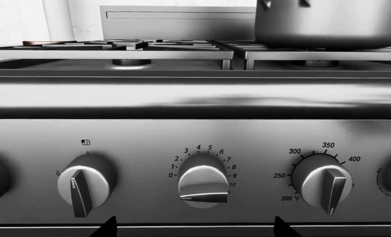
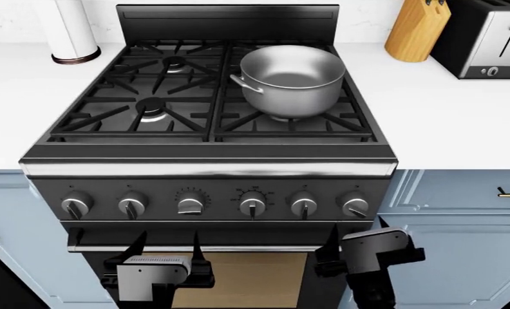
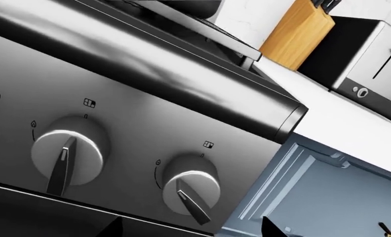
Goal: Turn off the front right burner of the stove.
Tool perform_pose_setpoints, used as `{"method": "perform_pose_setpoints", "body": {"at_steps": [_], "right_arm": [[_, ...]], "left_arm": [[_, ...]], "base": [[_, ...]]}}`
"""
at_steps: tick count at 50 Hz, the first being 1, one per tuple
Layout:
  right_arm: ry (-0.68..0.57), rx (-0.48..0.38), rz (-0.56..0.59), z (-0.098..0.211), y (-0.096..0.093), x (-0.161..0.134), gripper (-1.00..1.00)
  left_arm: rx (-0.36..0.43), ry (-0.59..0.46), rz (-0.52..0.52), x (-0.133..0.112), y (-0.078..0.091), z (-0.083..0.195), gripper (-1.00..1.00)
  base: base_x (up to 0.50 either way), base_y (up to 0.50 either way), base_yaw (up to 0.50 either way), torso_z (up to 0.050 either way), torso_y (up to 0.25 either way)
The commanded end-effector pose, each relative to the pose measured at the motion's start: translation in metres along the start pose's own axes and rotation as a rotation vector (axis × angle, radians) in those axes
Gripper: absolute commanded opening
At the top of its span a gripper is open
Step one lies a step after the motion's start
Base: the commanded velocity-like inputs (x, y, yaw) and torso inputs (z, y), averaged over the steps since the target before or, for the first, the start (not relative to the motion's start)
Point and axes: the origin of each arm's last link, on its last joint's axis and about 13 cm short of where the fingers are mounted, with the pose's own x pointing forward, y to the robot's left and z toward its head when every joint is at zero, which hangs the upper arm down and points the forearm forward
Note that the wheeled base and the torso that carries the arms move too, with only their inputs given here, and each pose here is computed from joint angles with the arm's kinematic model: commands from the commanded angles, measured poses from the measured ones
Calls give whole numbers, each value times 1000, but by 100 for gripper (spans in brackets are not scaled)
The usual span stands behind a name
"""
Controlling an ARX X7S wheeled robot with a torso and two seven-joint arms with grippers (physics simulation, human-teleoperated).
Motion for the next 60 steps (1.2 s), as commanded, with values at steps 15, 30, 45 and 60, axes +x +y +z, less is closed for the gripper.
{"method": "perform_pose_setpoints", "body": {"at_steps": [15,30,45,60], "right_arm": [[42,-75,-3,-15,1,28,100],[49,-161,2,-17,4,40,100],[75,-237,8,-23,4,47,100],[92,-240,-4,-27,2,55,100]], "left_arm": [[7,0,-2,0,-1,0,100],[0,2,-1,0,0,-1,100],[-4,3,-1,0,0,-1,100],[-2,3,-1,1,0,-1,100]], "base": [[0,0,0,0,0],[0,0,0,0,0],[0,0,0,0,0],[0,0,0,0,0]]}}
